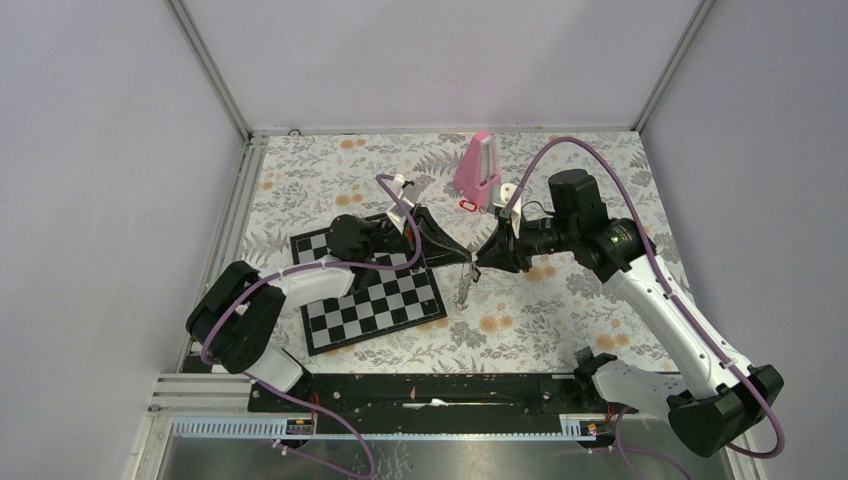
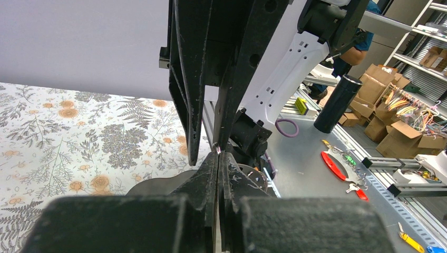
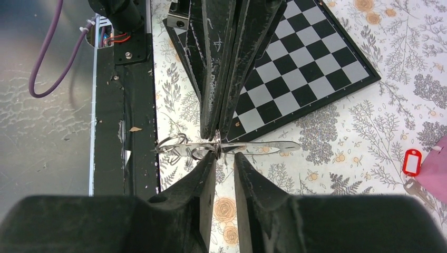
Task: Put the keys on the keyring
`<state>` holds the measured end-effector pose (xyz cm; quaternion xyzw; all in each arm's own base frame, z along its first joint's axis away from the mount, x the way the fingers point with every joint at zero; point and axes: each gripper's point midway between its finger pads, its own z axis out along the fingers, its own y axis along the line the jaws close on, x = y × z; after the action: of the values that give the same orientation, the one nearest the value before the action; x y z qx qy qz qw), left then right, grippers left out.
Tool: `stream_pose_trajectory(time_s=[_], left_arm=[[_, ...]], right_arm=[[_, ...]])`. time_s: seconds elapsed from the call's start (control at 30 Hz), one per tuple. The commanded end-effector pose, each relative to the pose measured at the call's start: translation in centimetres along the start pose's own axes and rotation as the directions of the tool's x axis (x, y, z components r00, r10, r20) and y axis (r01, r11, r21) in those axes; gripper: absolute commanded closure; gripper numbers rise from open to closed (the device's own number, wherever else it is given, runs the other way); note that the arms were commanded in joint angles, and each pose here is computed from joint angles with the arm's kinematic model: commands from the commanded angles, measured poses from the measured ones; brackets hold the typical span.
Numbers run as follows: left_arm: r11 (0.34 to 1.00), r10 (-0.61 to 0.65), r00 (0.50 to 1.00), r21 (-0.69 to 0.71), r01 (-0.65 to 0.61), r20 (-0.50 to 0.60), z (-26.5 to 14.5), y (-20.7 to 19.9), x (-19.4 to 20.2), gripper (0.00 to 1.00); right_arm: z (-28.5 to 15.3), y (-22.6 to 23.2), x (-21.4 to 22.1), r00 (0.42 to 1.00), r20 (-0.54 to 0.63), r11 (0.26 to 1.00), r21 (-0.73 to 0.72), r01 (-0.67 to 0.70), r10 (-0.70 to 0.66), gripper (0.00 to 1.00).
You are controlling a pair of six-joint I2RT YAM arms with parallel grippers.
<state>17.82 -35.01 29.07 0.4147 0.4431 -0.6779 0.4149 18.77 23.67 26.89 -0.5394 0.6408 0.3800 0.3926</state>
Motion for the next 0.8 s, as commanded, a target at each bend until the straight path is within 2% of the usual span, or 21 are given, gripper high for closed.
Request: stream_pose_trajectory(time_s=[0.0, 0.2, 0.27, 0.37, 0.47, 0.57, 0.7, 0.77], left_arm=[[0.997, 0.074, 0.997, 0.033, -0.075, 0.031, 0.3, -0.7, -1.0, 1.00], [0.997, 0.072, 0.997, 0.032, -0.073, 0.030, 0.3, -0.5, -0.9, 1.00], [0.997, 0.072, 0.997, 0.032, -0.073, 0.029, 0.3, -0.5, -0.9, 1.00], [0.997, 0.075, 0.997, 0.032, -0.076, 0.030, 0.3, -0.5, -0.9, 1.00], [0.996, 0.081, 0.996, 0.033, -0.082, 0.028, 0.2, -0.5, -0.9, 1.00], [0.992, 0.116, 0.993, 0.045, -0.116, 0.014, 0.3, -0.6, -1.0, 1.00], [0.981, 0.193, 0.980, 0.035, -0.192, -0.047, 0.2, 0.4, -0.9, 0.73], [0.975, 0.221, 0.971, 0.024, -0.220, -0.092, 0.3, 1.2, -0.7, 0.65]], right_arm=[[-0.1, 0.0, -1.8, 0.998, 0.054, 0.999, -0.019, 0.026, -0.025, 0.75], [0.2, 0.1, -1.8, 0.998, 0.062, 0.999, -0.035, 0.012, -0.010, 0.79], [0.2, 0.1, -1.6, 0.998, 0.060, 0.999, -0.038, 0.006, -0.003, 0.83], [0.2, 0.0, -1.3, 0.999, 0.052, 1.000, -0.027, 0.005, -0.004, 0.93], [-0.1, -0.4, -1.3, 0.999, 0.029, 1.000, 0.000, 0.015, -0.015, 1.00], [-0.6, -1.2, -0.9, 0.999, -0.035, 0.999, 0.043, 0.018, -0.017, 1.00], [-1.7, -1.8, 0.2, 0.984, -0.178, 0.996, 0.090, 0.003, 0.013, 1.00], [-2.0, -1.8, 0.7, 0.970, -0.244, 0.995, 0.100, 0.007, 0.018, 1.00]])
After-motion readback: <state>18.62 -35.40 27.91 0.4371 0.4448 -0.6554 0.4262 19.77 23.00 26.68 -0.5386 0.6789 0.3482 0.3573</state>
